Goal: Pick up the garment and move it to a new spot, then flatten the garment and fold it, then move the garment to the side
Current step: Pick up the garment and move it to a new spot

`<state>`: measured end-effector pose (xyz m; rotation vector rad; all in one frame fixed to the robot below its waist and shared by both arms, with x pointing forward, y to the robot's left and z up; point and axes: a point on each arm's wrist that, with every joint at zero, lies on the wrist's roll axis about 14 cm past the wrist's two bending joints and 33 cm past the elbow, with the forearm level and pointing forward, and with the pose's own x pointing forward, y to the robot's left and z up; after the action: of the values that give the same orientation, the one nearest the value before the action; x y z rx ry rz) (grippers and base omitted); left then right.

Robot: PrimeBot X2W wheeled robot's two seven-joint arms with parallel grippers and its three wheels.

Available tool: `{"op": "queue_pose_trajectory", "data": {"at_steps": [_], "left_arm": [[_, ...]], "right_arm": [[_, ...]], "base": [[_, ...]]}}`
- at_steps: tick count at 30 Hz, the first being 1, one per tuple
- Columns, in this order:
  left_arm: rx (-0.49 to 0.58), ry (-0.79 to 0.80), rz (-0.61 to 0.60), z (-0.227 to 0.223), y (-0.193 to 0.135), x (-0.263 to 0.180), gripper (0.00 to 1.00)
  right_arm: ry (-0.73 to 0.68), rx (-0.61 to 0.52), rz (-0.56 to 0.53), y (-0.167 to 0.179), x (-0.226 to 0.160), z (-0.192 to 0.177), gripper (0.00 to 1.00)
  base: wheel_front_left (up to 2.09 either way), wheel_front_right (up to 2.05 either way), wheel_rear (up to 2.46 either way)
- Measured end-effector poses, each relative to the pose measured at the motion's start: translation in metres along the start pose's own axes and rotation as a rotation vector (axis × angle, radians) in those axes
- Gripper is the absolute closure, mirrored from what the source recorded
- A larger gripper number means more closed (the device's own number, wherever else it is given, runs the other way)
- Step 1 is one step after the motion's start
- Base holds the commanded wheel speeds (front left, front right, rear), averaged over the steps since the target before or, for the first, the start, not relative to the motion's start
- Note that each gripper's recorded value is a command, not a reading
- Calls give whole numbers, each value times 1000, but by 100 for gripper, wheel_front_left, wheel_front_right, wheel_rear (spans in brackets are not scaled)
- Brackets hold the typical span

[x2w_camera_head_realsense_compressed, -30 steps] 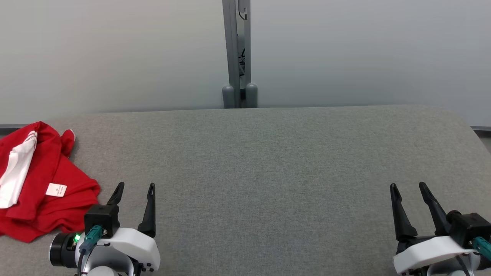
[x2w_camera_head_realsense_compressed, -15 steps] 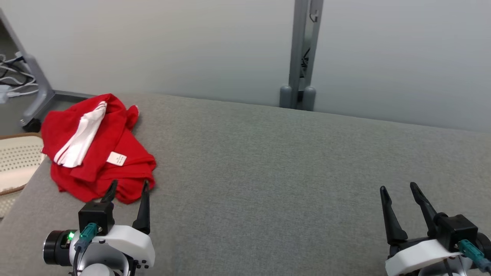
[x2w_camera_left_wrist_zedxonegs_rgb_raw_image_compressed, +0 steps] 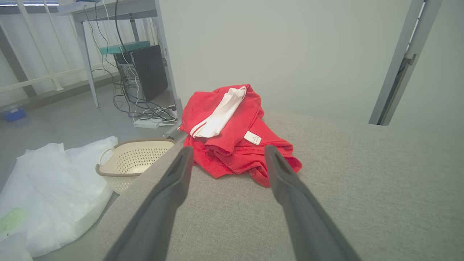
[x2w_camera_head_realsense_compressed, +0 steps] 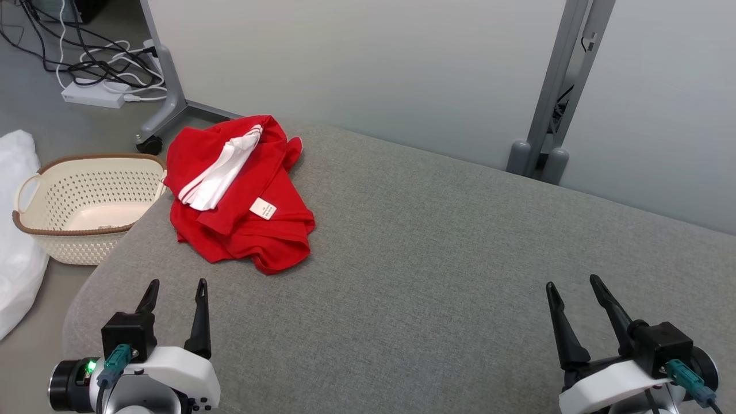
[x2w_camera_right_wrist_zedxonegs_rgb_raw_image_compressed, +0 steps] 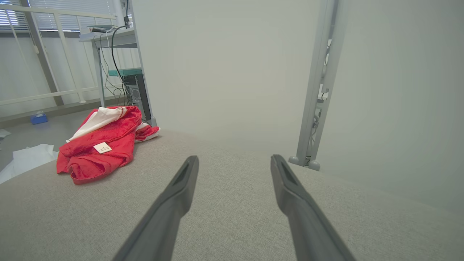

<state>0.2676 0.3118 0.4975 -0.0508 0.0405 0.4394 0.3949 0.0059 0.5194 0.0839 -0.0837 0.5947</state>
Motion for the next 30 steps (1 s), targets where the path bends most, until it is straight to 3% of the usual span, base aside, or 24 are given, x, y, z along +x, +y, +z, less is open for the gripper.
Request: {"op": "queue_pose_trajectory", "data": {"at_steps": [30], "left_arm": [[-24, 7, -24, -1, -14, 8, 0]], "right_arm": [[6, 18, -4, -1, -1, -3, 0]], "base": [[0, 0, 0]]}}
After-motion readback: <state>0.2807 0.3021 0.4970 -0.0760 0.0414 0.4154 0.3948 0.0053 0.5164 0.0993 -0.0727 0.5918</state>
